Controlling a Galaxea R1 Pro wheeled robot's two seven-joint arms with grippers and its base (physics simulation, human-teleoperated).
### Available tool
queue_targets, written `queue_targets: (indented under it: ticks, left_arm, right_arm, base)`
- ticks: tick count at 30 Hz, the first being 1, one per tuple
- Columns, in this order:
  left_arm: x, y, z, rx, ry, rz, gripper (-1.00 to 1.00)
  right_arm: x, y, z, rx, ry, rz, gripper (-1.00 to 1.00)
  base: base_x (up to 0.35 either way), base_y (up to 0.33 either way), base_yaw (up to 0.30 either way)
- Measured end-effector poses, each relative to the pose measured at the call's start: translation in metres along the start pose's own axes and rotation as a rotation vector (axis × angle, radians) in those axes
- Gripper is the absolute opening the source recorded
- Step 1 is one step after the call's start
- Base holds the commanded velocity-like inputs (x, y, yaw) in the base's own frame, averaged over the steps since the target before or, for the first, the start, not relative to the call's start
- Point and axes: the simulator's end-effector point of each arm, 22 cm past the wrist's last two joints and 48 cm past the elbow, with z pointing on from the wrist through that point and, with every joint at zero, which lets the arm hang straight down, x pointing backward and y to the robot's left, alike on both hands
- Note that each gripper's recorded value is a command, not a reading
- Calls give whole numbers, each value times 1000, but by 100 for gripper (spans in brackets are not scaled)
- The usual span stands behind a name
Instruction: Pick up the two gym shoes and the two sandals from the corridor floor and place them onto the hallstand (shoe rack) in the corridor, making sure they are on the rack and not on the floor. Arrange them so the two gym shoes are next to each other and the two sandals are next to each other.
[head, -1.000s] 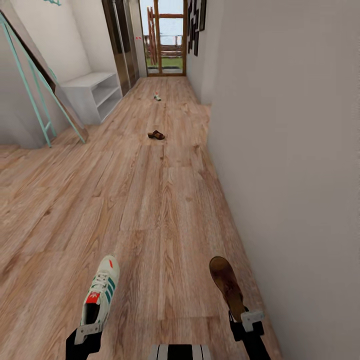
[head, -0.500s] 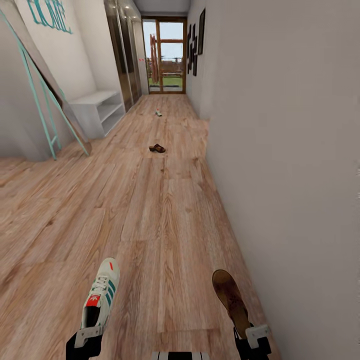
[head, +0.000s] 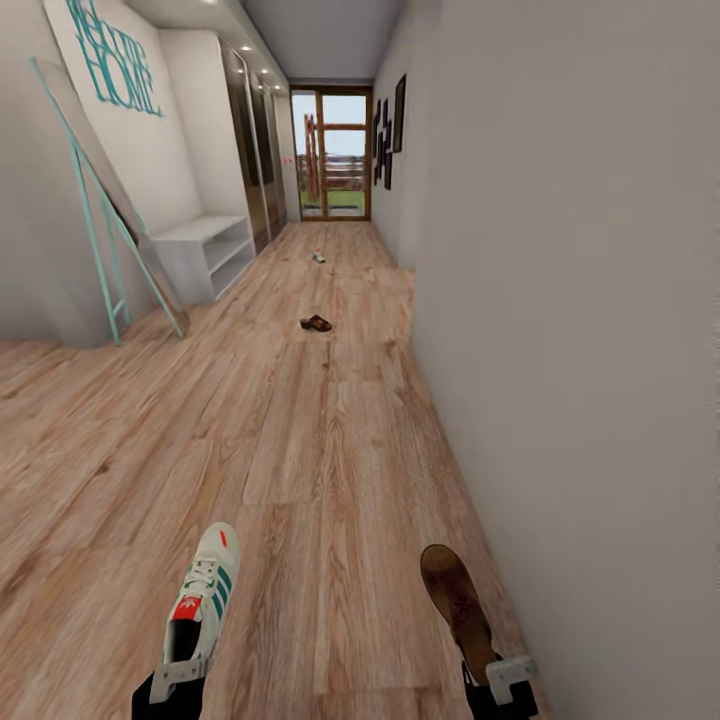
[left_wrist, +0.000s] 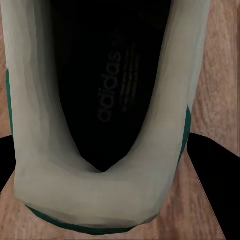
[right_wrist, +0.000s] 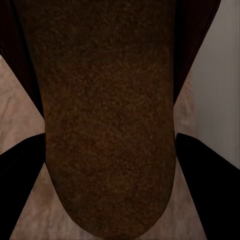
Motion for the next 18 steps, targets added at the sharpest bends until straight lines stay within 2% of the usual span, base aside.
queue_targets:
  ticks: [7, 18]
  left_arm:
    - [-17, -1, -2, 2, -34, -5, -100]
    - [-40, -1, -13, 2, -34, -6, -100]
  right_arm:
    - [-16, -2, -1, 8, -31, 5, -100]
    - [-41, -7, -10, 11, -33, 11, -100]
  base:
    - [0, 0, 0]
    - [0, 0, 0]
